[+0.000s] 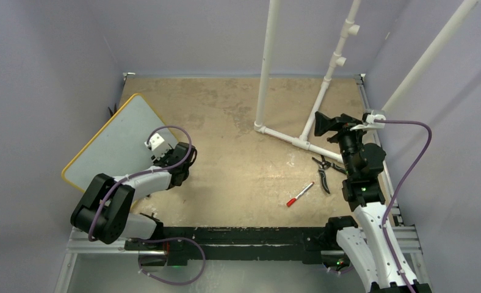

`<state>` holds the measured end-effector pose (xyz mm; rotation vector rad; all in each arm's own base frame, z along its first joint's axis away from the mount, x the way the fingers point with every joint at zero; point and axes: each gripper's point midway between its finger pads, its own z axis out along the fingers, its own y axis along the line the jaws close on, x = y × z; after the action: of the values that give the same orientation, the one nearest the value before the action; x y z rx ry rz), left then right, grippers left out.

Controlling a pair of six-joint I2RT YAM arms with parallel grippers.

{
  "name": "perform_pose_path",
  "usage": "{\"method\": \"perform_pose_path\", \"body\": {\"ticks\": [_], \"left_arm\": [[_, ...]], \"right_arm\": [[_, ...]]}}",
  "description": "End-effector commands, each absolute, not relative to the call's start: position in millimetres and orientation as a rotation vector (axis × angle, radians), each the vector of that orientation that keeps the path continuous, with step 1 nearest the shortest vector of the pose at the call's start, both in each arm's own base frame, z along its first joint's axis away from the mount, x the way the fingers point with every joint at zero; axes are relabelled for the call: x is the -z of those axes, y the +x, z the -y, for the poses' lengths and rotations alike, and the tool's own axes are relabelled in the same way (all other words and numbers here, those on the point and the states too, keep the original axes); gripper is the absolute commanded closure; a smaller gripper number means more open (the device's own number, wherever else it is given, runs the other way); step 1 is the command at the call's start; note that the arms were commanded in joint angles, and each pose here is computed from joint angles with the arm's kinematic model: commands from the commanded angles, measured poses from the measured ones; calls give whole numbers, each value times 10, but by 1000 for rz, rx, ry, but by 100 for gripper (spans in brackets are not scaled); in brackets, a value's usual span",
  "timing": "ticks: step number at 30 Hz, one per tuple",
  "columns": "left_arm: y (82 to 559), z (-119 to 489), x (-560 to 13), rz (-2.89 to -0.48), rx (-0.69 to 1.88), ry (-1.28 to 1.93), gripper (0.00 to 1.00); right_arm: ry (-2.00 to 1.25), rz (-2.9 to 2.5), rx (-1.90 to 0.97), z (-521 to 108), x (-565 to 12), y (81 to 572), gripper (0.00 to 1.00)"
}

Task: Write a sentence on the whiteboard
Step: Move the whiteboard to the center of the board.

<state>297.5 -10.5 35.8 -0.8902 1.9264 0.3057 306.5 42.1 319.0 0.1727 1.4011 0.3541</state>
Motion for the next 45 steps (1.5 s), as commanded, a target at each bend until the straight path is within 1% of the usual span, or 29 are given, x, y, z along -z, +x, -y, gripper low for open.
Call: {"method": "perform_pose_path", "body": {"ticks": [1, 4, 6, 8, 12, 13, 20, 29, 39, 45], "left_arm": [[3044, 79, -383, -1904, -307, -901, 67], [3031, 66, -365, -1911, -315, -897, 67], [3080, 77, -391, -1894, -299, -897, 69], [3079, 68, -385, -1895, -310, -890, 77], [3045, 63, -332, -1914, -320, -879, 98], [3037, 65, -320, -1920, -319, -876, 100], [3030, 249, -318, -1933, -285, -806, 100], [3027, 775, -313, -1959, -151, -669, 100], [2950, 1594, -313, -1987, -16, -443, 100], [2849, 2200, -365, -2000, 115, -321, 100]], "right_arm": [[127, -1332, -361, -452, -3449, 3035, 1], [123, -1334, -362, -458, -3445, 3040, 1], [121, -1336, -364, -464, -3440, 3042, 1], [120, -1335, -362, -463, -3442, 3042, 1], [120, -1337, -362, -462, -3433, 3043, 1], [120, -1337, -362, -462, -3434, 3043, 1], [121, -1339, -362, -463, -3424, 3047, 1], [124, -1341, -359, -457, -3411, 3053, 1], [130, -1346, -353, -444, -3398, 3060, 1], [132, -1348, -353, -444, -3393, 3066, 1]]}}
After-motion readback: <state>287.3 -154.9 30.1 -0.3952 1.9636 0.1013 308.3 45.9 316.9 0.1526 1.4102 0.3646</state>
